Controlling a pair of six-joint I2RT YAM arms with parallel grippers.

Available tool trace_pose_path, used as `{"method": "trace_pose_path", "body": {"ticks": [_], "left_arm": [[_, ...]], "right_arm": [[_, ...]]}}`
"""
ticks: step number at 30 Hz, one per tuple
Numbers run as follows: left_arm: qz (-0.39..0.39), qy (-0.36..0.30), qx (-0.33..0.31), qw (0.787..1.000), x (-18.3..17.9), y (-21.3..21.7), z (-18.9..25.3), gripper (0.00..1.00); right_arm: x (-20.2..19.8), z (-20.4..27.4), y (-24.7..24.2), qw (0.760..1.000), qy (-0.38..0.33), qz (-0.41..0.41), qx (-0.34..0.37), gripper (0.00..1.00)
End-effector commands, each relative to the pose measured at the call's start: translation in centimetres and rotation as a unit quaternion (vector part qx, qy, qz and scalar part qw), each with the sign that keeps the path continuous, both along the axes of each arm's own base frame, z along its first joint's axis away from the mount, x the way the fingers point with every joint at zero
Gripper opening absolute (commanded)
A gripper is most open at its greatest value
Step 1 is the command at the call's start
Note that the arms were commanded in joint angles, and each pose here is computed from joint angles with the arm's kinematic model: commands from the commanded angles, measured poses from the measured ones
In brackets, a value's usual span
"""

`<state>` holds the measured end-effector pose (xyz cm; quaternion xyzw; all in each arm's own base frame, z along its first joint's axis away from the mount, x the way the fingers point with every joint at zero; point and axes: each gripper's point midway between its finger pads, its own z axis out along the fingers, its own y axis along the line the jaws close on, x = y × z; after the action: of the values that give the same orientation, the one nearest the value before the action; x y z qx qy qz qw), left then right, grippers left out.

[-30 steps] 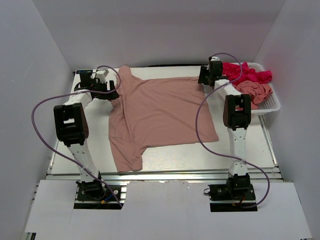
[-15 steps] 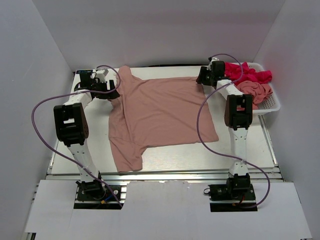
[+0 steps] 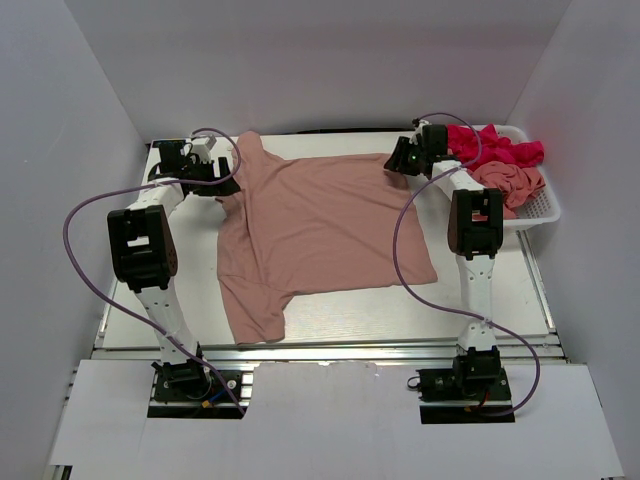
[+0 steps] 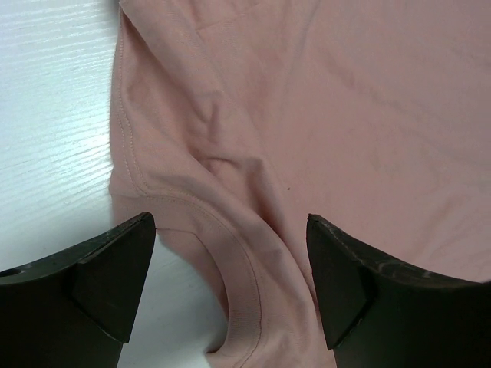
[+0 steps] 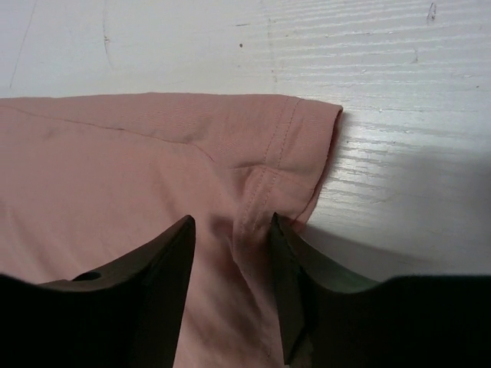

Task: Fold and stack the t-shirts
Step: Flatten out the tshirt

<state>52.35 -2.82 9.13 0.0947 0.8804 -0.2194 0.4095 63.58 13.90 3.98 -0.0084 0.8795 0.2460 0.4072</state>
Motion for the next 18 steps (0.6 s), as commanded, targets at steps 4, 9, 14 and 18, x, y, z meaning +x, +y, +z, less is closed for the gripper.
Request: {"method": "trace_pose_path", "body": {"ticks": [4,9,14,18], "left_arm": [[-0.011,-0.023,-0.007,1.0,0.7,-0.2,1.9,0.89],[-0.013,-0.02,-0.005,1.0,0.5,-0.1,1.7,0.89],[-0.018,-0.015,-0.007,1.0,0.0,-0.4,1.2,0.89],[-0.02,-0.009,0.0,1.0,-0.8,-0.3,0.3,0.89]], "right_arm": [[0.4,0.7,-0.5,1.0,-0.001,-0.025,0.004,0.21],[0.2,1.6,-2.0,0.998,-0.012,-0.065,-0.019,0.0],[0.6,4.8,-3.6,0.989,-0.076,-0.117,-0.059,0.0],[1.4,6.9,-5.0,0.979,-0.112,-0.145,-0.094,0.0]]}}
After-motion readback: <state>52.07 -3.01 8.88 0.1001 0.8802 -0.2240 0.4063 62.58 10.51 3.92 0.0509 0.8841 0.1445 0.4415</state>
